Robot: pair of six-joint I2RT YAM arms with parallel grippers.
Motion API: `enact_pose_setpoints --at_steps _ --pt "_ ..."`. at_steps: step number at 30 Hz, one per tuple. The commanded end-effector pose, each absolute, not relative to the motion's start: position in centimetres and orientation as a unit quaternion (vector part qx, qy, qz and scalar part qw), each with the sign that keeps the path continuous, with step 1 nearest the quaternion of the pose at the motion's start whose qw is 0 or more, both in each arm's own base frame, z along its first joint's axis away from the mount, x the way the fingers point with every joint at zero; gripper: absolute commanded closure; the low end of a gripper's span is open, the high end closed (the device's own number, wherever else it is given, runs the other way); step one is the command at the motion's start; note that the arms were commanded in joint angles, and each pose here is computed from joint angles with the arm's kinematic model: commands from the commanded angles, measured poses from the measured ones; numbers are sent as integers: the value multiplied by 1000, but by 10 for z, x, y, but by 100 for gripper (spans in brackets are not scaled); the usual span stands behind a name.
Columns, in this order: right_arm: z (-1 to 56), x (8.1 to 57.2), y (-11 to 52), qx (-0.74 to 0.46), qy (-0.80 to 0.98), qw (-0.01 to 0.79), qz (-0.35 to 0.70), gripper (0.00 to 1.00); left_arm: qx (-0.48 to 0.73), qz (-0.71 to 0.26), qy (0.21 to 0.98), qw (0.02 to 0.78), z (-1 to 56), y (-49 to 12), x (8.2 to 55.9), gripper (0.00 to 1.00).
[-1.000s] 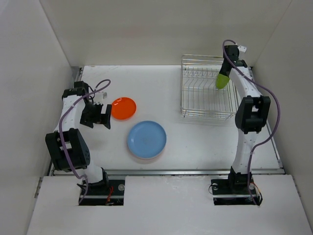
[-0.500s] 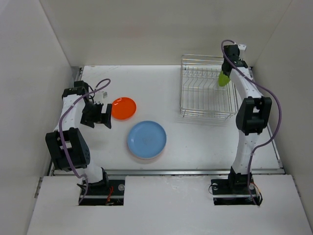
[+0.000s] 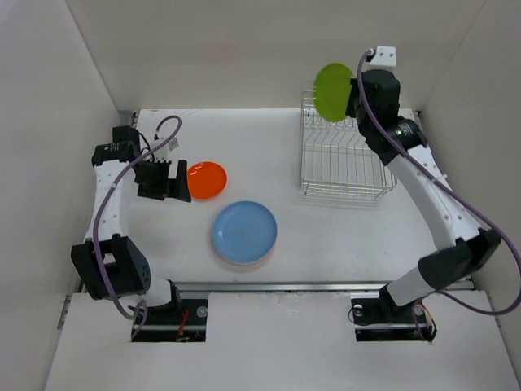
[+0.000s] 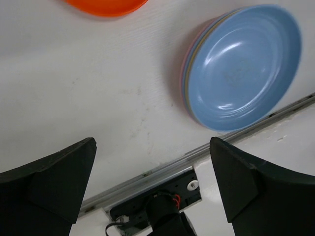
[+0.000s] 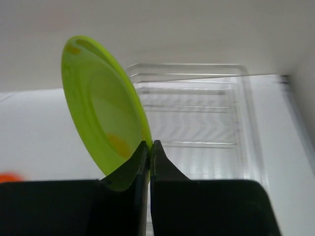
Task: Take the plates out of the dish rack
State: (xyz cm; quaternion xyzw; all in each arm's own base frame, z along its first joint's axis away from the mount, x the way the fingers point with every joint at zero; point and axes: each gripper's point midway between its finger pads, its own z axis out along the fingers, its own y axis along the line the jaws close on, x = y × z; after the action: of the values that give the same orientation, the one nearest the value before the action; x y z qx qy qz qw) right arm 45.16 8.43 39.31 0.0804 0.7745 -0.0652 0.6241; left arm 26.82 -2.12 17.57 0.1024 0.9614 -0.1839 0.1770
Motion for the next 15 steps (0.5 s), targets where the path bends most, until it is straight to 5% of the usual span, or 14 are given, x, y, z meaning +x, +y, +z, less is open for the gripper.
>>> enact_pose_setpoints --at_steps 1,7,15 --pt "346 438 181 -44 802 583 126 100 131 -246 931 237 218 -48 268 1" --pt "299 374 327 -196 754 471 414 100 131 -244 926 255 226 -53 281 2" --pt "268 338 428 -256 713 374 536 100 124 -235 934 239 210 -48 289 4"
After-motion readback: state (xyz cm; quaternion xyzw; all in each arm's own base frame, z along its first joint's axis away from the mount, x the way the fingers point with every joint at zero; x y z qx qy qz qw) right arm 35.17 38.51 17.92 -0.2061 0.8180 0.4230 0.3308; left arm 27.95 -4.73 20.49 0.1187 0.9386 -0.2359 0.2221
